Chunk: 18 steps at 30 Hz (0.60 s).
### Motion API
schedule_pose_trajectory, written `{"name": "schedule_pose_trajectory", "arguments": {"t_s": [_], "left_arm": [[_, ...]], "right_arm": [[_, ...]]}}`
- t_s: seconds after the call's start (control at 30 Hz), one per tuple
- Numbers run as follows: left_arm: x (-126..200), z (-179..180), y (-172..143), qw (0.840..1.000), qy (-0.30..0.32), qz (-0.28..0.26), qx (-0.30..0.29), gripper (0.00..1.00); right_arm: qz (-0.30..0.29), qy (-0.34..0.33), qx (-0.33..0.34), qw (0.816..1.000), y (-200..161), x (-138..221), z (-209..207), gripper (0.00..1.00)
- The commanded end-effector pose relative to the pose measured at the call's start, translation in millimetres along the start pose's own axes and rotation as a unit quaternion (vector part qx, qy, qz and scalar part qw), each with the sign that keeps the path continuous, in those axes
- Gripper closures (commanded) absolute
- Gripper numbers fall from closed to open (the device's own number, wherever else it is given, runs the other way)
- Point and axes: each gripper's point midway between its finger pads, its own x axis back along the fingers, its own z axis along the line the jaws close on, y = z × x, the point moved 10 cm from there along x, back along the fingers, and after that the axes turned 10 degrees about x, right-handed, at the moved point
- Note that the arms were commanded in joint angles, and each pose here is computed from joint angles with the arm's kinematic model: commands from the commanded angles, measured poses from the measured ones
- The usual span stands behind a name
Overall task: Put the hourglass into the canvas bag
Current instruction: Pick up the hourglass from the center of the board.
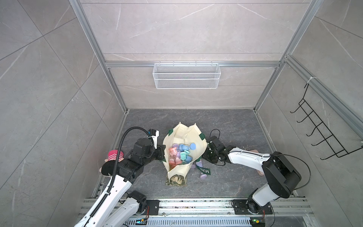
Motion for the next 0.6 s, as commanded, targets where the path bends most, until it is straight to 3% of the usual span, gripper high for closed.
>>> {"name": "schedule_pose_trajectory", "arguments": {"t_s": [0.0,0.33,0.57], "left_arm": [[12,-11,14,0.998,-0.032,-0.051,-0.014,1.00],[11,-11,14,0.998,-0.033,-0.049,-0.013,1.00],[13,-11,14,0.998,-0.035,-0.054,-0.014,1.00]], "right_arm": [[-0.011,0.031,0.008,0.999,10,-3,12,0.45],[-0.003,0.033,0.013,0.999,16,-13,22,0.42],[0.036,-0.057,0.034,0.997,9,-23,26,0.45]]}}
